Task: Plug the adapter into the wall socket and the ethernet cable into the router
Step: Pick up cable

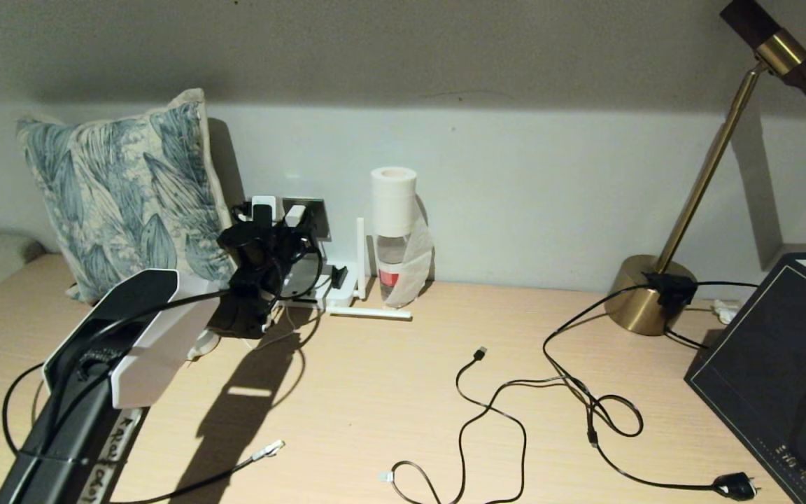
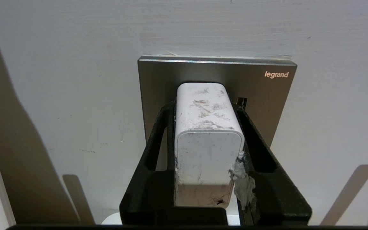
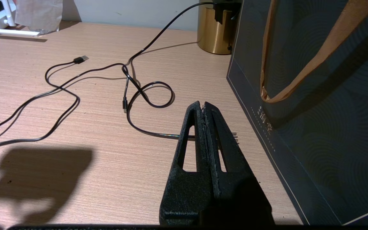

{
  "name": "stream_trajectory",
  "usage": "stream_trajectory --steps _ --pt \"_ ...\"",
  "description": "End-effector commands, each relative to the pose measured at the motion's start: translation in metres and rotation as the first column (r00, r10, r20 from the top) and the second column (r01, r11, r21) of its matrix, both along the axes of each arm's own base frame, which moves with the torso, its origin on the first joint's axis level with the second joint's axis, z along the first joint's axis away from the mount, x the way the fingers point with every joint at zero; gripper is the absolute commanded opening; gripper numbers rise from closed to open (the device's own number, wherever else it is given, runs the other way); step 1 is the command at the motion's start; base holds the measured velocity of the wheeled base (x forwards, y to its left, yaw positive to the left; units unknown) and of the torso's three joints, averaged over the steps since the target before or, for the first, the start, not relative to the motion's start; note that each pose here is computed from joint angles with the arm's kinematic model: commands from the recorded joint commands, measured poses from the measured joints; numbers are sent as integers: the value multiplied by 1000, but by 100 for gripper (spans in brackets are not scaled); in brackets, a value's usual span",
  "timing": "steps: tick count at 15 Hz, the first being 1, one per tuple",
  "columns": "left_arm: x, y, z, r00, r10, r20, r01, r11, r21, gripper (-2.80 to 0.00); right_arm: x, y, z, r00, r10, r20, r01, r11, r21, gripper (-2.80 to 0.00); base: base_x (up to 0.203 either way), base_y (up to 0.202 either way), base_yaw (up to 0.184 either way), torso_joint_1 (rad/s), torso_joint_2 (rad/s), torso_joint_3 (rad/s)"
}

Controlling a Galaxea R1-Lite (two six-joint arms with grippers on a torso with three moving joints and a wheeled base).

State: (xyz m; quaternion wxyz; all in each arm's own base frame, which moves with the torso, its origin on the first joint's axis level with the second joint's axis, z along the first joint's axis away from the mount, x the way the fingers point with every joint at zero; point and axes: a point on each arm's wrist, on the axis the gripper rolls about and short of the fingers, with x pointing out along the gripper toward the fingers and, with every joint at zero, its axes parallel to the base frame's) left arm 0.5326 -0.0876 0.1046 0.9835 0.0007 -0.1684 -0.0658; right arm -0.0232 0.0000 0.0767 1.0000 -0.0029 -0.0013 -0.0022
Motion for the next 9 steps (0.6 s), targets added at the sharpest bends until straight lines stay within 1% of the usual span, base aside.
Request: stream_trajectory --steps 1,9 --pt "0 4 1 1000 -8 10 8 1000 5 -280 0 0 0 1000 0 0 0 1000 0 -280 0 0 0 0 0 0" --pt "2 12 3 999 -32 16 32 999 19 -280 0 0 0 1000 -1 1 1 1000 0 -280 0 0 0 0 0 0"
